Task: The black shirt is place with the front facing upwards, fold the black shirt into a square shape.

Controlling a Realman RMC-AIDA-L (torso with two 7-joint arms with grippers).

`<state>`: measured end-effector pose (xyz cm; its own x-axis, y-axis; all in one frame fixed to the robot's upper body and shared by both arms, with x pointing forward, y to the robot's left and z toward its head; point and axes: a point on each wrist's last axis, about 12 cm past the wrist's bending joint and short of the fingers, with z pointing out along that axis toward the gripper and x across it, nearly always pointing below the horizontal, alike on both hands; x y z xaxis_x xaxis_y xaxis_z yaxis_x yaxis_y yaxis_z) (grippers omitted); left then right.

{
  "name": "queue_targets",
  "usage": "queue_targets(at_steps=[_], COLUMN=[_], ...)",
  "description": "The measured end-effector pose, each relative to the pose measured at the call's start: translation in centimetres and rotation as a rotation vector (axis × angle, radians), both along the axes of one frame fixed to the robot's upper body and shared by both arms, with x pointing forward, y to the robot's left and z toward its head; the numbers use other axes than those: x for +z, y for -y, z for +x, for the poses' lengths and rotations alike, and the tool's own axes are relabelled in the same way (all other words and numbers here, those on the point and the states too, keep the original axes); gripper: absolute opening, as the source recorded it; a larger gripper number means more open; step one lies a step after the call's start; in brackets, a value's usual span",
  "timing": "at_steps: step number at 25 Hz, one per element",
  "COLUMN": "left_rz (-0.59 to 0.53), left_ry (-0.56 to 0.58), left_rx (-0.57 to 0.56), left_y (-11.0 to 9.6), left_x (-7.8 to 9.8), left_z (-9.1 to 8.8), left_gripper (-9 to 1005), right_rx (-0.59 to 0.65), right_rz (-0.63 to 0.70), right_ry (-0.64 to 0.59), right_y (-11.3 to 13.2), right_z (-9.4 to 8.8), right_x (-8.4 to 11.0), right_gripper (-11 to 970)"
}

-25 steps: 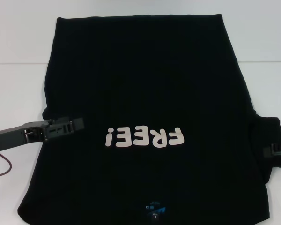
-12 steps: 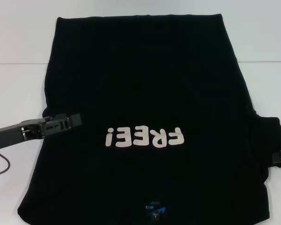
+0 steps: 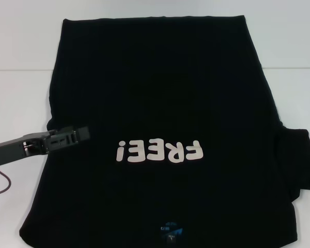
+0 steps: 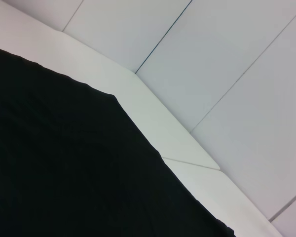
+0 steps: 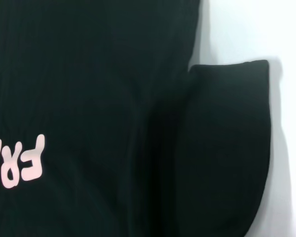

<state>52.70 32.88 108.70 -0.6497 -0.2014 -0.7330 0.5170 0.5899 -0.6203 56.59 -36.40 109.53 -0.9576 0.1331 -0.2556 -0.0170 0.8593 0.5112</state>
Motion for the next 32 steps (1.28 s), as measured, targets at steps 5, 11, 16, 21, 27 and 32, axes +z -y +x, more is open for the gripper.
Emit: queue_targets(at_steps=[5, 11, 16, 21, 27, 32], left_rz=[-0.014, -0.044, -0.077, -0.129, -0.176, -0.196], left_ry=[0.001, 0.004, 0.017, 0.046, 0.062, 0.047], left_rx=[0.012, 0.024, 0.050, 0.093, 0.130, 0.132], left_y=[-0.3, -0.8, -1.3, -2.2, -3.3, -3.7], left_x=[-0.1, -0.1, 0.1, 0.4, 0.7, 0.8], left_z=[-0.4, -1.1, -1.6, -2.2, -3.0, -3.1], left_gripper=[792, 792, 792, 792, 792, 792], right_rx=[-0.007, -0.050, -0.093, -0.125, -0.148, -0.142], right_rz=[0.002, -0.015, -0.030, -0.054, -0.089, -0.099], right_ry=[0.006, 0.040, 0.074, 0.089, 0.089, 0.097], right_y=[0.3, 1.5, 2.5, 3.3, 4.4, 4.8], right_z=[-0.1, -0.2, -0.1, 0.1, 0.1, 0.1], right_x=[0.0, 0.7, 1.4, 1.6, 2.0, 2.5], right_gripper=[23, 11, 11, 12, 13, 14])
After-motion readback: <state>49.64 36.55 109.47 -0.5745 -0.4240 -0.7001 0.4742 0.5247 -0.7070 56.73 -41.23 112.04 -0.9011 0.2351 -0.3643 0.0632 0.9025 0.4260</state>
